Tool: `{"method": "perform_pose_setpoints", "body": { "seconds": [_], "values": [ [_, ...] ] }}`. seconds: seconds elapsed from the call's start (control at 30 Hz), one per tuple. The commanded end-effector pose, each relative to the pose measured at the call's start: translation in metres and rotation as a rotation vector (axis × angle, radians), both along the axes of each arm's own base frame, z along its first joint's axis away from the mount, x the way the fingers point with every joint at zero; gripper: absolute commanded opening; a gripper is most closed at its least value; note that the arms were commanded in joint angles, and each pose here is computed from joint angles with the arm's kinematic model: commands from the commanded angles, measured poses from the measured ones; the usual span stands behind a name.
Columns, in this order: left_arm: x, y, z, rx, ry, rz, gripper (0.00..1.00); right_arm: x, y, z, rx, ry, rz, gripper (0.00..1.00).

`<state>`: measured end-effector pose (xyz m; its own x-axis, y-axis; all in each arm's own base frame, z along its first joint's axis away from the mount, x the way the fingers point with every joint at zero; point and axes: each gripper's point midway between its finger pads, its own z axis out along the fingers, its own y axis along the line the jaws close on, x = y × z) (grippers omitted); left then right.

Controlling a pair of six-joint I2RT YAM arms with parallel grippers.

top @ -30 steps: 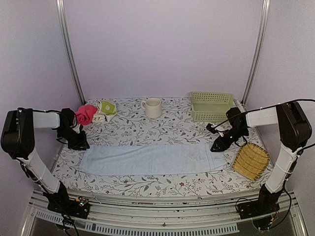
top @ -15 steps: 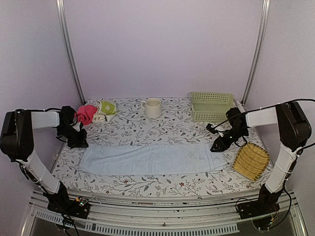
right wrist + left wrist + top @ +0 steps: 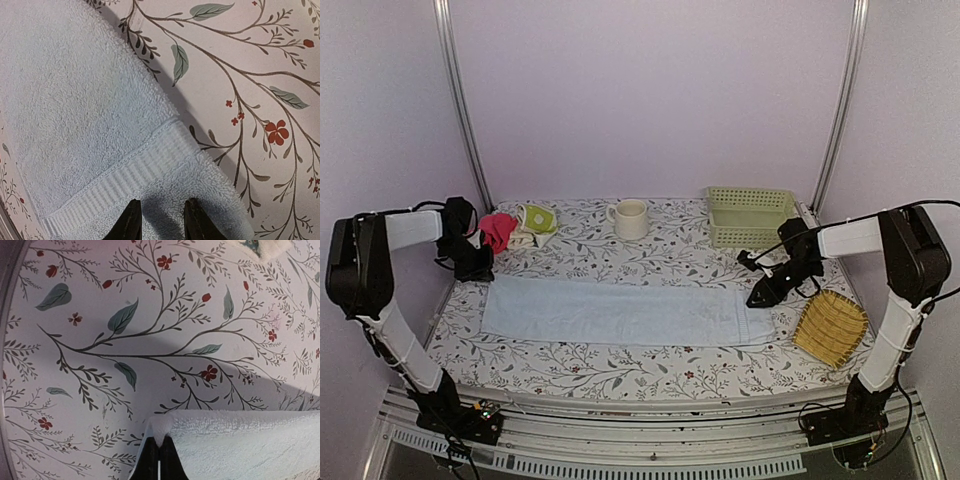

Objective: Roll the towels
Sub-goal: Smooth out the towel at the center of the board, then fold the towel at the center of the board.

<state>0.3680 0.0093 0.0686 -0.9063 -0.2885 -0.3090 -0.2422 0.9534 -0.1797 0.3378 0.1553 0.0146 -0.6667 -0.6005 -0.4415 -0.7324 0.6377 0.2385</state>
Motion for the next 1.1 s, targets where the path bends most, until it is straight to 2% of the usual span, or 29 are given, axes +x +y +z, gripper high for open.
{"method": "perform_pose_setpoints", "body": {
  "seconds": [0.0,0.17,0.27,0.37,0.53,0.7,0.9,1.07],
  "values": [
    [0.013,0.008,-0.013,0.041,0.008,0.027,0.0,-0.007,-0.015,-0.029,-0.095,0.062,-0.032,0.33],
    [0.026,0.015,-0.027,0.071,0.002,0.05,0.0,0.001,-0.011,-0.015,-0.072,0.027,-0.037,0.32],
    [0.024,0.014,-0.024,0.063,0.017,0.072,0.19,0.003,-0.005,0.007,-0.03,-0.001,-0.032,0.33],
    [0.016,0.015,-0.003,0.098,-0.012,0.112,0.32,0.01,-0.001,0.039,0.002,-0.081,-0.032,0.35],
    [0.007,-0.011,0.032,0.076,-0.114,0.071,0.41,0.004,-0.003,0.055,0.003,-0.079,-0.044,0.36],
    [-0.008,-0.042,0.006,-0.007,-0.079,0.002,0.34,-0.007,-0.008,0.037,-0.03,-0.032,-0.018,0.35],
    [-0.028,-0.057,-0.024,-0.08,-0.038,-0.009,0.08,-0.006,-0.01,0.014,-0.062,0.026,-0.011,0.32],
    [-0.031,-0.071,-0.019,-0.108,-0.062,-0.045,0.06,0.009,-0.031,-0.009,-0.21,0.034,-0.048,0.3]
  ]
}}
